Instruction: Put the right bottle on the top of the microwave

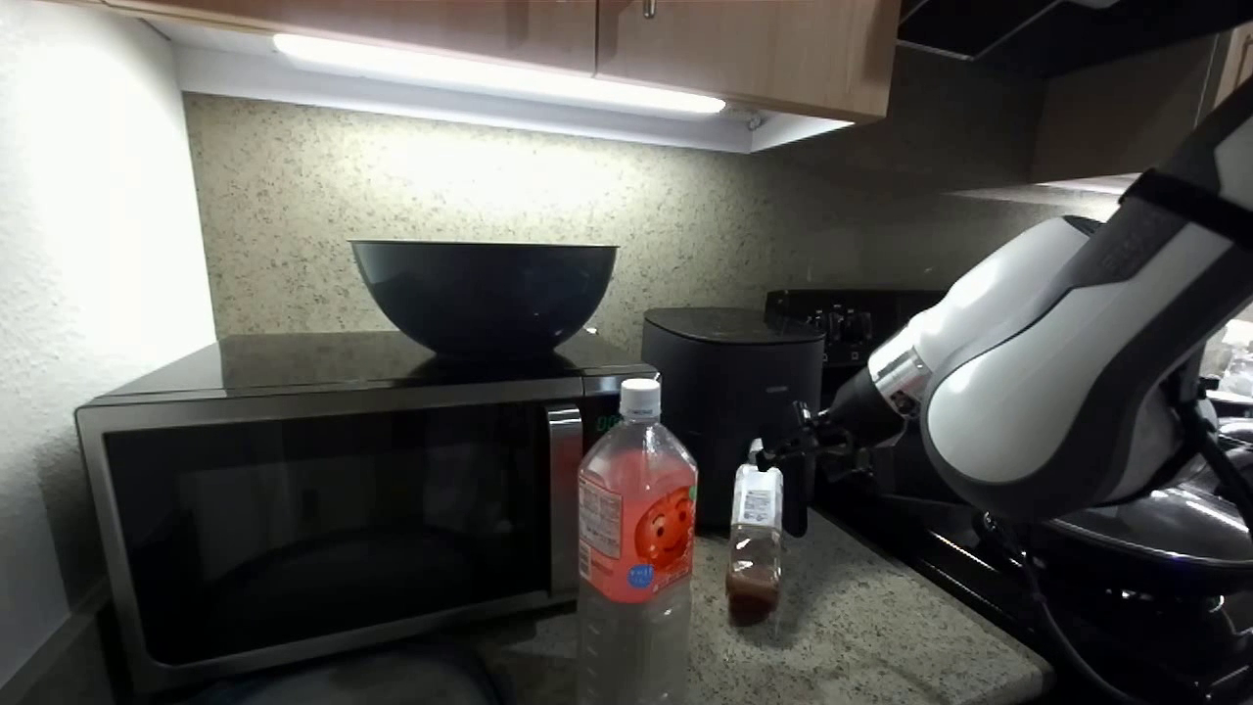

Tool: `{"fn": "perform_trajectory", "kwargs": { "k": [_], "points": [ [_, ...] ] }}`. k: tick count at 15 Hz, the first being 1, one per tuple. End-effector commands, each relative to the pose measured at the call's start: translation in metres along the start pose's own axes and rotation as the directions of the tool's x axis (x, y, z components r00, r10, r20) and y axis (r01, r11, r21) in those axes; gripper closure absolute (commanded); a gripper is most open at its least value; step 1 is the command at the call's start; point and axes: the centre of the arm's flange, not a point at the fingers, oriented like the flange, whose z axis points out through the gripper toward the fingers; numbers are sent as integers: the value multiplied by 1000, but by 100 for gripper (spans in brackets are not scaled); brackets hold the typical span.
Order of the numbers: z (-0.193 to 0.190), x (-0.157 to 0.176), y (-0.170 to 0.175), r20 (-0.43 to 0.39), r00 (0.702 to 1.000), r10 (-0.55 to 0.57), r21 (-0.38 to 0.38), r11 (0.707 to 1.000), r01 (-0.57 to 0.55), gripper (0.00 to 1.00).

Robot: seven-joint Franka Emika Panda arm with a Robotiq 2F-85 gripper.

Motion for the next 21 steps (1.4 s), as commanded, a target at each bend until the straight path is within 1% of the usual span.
{"fn": "perform_trajectory", "kwargs": {
  "k": [1, 4, 5, 6, 10, 14, 18, 20, 21],
  "points": [
    [38, 15, 6, 11, 1000, -5, 9, 1000, 4, 0],
    [54, 30, 4, 14, 1000, -10, 0, 1000, 10, 0],
    [55, 33, 4, 26, 1000, 6, -21, 1000, -6, 0],
    [16, 23, -13, 11, 1000, -7, -5, 1000, 7, 0],
    [29, 27, -9, 23, 1000, 10, -24, 1000, -10, 0],
    [51, 21, 3, 40, 996, 77, -44, 996, -75, 0],
    [68, 12, 9, 71, 991, 110, -75, 992, -105, 0],
    [74, 8, 9, 85, 990, 113, -85, 991, -106, 0],
    [75, 9, 8, 93, 992, 85, -103, 992, -75, 0]
  ]
}}
